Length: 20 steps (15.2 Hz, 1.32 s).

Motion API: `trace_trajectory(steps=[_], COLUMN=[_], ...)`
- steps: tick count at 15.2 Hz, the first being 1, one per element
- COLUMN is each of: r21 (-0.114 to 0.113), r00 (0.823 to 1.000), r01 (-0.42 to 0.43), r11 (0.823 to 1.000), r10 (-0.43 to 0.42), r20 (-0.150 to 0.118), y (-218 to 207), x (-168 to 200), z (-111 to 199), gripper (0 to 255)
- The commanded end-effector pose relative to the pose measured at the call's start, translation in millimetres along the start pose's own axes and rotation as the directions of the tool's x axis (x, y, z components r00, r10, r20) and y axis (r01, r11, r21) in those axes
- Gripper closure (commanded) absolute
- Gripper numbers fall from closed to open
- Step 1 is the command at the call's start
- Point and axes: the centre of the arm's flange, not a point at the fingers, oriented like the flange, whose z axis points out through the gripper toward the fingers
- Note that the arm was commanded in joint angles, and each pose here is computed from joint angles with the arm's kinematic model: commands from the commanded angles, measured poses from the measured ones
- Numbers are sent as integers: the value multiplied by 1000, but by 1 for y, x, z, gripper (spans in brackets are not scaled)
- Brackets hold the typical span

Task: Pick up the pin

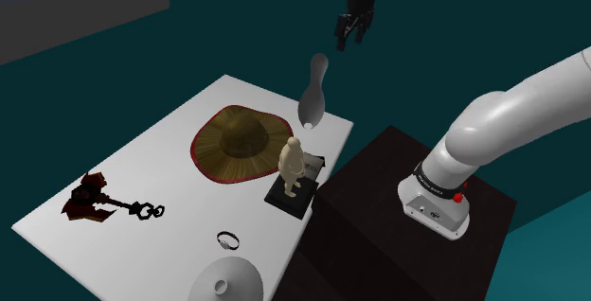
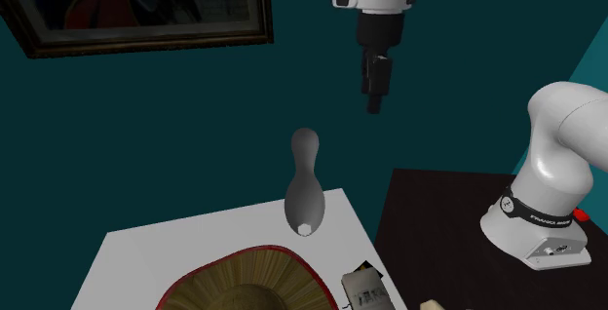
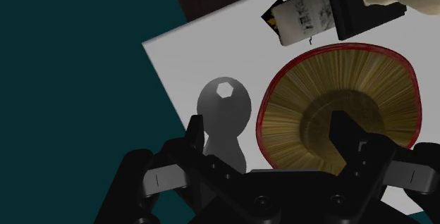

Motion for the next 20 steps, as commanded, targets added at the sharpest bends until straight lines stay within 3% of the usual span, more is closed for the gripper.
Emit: trace_trajectory(steps=[1, 11, 20], r21=[-12, -64, -65], r00=[999, 983, 982], r01=[31, 180, 182], r11=[999, 982, 981], r10=[-31, -177, -178], r20=[8, 55, 56], y=[7, 31, 31], x=[23, 134, 136], z=[15, 86, 127], gripper=[0, 0, 0])
